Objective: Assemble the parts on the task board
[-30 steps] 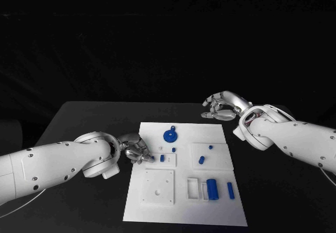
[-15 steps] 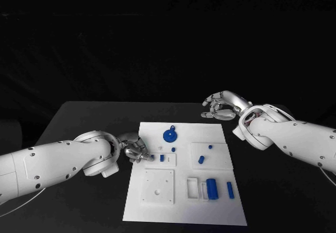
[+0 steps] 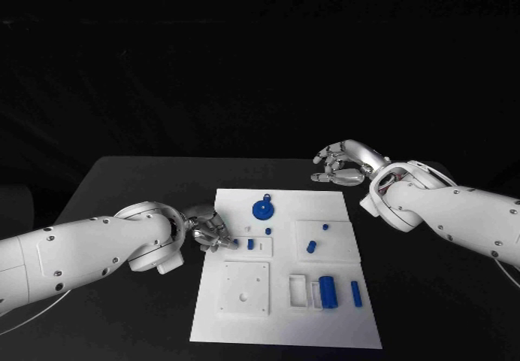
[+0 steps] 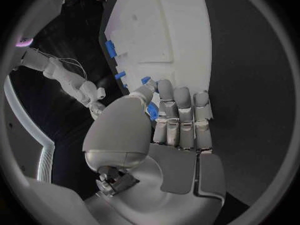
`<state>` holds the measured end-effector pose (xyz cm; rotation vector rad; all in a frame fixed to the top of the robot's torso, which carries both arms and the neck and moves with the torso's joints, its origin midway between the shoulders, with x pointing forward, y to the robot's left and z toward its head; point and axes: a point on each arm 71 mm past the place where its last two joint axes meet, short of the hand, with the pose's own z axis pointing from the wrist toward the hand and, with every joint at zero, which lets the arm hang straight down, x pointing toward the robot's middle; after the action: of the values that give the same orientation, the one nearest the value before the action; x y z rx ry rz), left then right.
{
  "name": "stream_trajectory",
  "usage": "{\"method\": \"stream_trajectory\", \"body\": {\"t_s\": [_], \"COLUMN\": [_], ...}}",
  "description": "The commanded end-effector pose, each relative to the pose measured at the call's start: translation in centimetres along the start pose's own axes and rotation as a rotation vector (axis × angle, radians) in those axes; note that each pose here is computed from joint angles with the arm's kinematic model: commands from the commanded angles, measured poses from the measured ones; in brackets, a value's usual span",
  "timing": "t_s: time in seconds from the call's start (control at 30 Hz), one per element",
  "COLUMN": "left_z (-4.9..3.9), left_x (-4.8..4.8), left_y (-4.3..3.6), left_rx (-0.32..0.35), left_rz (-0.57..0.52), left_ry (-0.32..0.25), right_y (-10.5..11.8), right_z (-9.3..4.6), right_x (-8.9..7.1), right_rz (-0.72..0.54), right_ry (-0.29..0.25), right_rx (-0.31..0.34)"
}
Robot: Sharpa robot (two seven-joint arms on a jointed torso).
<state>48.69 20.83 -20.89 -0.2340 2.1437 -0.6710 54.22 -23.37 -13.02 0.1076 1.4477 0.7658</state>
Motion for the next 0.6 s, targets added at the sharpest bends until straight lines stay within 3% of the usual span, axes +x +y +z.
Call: {"method": "stream_trajectory", "body": {"t_s": [0.03, 0.6], "left_z": [0.07, 0.02], "left_x": [-0.02, 0.24], "left_y": [0.29, 0.14], "left_rx": [-0.021, -0.013], "left_rz": [-0.003, -0.016], "left_ry": [0.003, 0.028], "right_y": [0.06, 0.01], "right_z": [-0.01, -0.06], "right_x": [0.07, 0.21], "right_rz": [0.000, 0.001], "right_ry": [0.006, 0.008], "right_rx": [-0.008, -0.007]}}
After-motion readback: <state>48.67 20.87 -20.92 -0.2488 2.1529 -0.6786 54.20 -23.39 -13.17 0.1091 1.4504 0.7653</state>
